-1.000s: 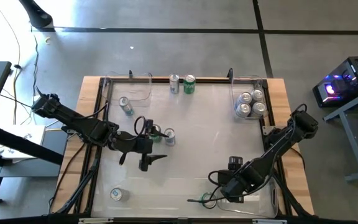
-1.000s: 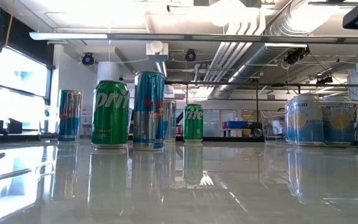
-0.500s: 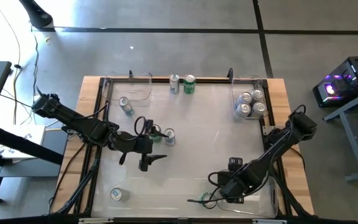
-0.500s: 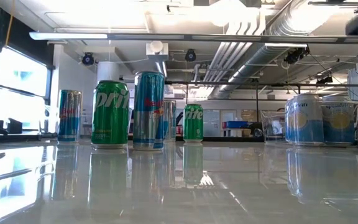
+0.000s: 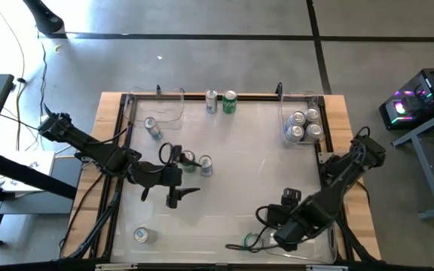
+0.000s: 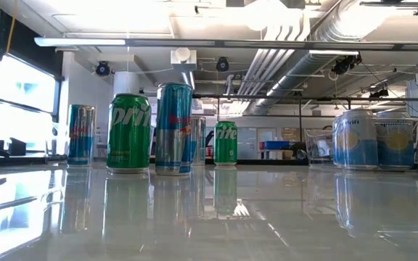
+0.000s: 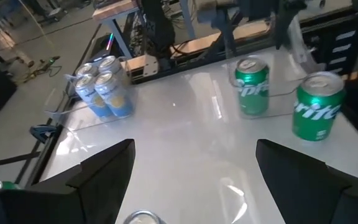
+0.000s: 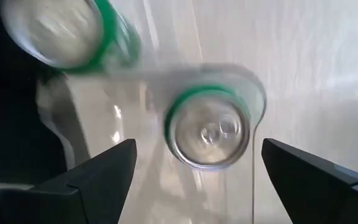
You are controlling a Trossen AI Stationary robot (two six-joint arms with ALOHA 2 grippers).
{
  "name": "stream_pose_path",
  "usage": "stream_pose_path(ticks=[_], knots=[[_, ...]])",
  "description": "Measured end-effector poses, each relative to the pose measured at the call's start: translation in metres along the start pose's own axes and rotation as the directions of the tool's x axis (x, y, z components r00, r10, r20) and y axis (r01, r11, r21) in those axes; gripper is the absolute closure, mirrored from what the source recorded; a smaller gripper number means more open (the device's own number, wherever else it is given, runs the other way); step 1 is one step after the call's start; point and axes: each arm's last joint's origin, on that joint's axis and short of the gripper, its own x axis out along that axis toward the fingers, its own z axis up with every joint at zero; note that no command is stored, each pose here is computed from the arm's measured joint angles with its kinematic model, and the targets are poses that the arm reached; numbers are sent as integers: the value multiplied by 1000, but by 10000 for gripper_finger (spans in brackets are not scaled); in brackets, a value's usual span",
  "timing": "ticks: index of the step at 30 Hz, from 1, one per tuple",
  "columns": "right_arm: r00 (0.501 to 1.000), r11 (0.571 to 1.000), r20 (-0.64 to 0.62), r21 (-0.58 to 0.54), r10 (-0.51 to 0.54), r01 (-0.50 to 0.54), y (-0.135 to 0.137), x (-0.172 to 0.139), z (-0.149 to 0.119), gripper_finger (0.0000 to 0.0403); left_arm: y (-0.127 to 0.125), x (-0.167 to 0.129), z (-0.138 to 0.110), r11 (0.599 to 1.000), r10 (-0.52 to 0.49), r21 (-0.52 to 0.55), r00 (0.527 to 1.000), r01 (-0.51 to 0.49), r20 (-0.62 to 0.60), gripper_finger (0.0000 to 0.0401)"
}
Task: Sort soda cans
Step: Put the middle right green soda can into the bottom transparent bin, then put the bottom green soda can into the bottom transparent bin
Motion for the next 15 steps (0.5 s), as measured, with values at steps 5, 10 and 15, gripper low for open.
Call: stream_pose_path(ticks=[5, 10, 15], knots=[[969, 998, 248, 70, -13, -4, 11, -31, 3, 60, -7, -12, -3, 1000, 6, -30, 1000, -7, -25, 72], [897, 984, 440, 135, 48, -119, 26, -30, 13, 59, -13, -21, -12, 994, 95, -49, 991, -100, -99, 72], [879, 979, 441, 8, 181, -205, 33, -12, 23, 59, -16, -24, -15, 989, 130, -59, 985, -138, -114, 72]])
